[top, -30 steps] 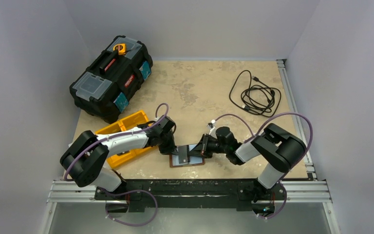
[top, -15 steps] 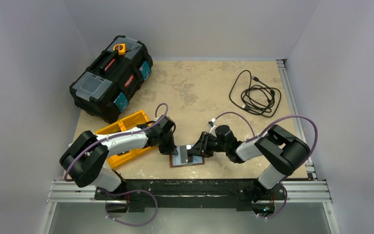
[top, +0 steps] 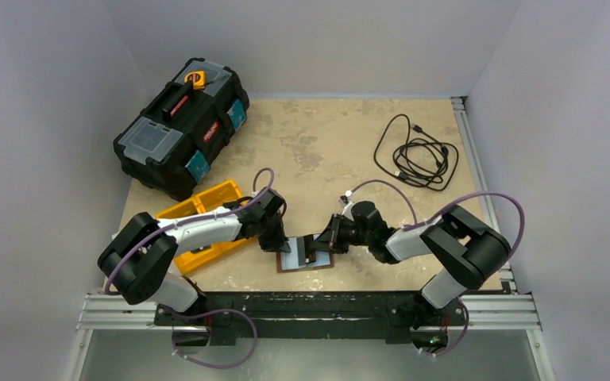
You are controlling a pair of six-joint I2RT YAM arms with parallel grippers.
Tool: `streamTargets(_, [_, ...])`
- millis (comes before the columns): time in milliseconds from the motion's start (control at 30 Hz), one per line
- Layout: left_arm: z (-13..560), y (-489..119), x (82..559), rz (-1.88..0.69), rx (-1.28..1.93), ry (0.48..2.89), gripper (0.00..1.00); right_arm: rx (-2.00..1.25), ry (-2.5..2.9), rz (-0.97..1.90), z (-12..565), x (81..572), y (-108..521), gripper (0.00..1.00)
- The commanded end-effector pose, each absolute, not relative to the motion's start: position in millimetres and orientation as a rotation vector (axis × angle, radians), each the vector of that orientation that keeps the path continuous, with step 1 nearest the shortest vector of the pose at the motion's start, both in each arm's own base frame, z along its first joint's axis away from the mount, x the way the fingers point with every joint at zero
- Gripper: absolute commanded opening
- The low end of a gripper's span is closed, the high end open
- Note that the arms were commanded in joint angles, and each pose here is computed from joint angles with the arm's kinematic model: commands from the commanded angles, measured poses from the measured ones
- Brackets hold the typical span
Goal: Take the credit cards out of the card holder
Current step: Remove the credit card from the card holder, then place the credit card in the storage box.
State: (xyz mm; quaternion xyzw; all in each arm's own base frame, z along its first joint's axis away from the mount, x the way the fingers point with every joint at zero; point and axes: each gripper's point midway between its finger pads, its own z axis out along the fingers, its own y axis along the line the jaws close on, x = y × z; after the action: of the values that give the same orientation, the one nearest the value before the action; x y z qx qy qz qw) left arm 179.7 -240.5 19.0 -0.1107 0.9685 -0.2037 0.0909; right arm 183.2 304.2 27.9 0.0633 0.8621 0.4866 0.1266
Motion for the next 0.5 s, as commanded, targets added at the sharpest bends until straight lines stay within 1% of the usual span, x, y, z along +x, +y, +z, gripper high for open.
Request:
streamTargets(0, [-24, -186, 152, -0.225, -0.363, 2.998, 0.0, 0.197, 2.512, 1.255, 25, 191, 281, 0.0])
streamTargets(233, [-18, -189, 158, -0.25, -0.358, 2.972, 0.0, 0.158, 2.469, 1.173, 52, 199, 267, 0.0])
streamTargets(367, [-6, -199, 167, -0.323, -0.325, 2.934, 0.0, 0.111, 2.44, 1.174, 74, 205, 271, 0.0])
streamTargets(467, [15, -209, 177, -0.407, -0.28, 2.877, 0.0, 0.091, 2.416, 1.205, 88, 208, 277, 0.0])
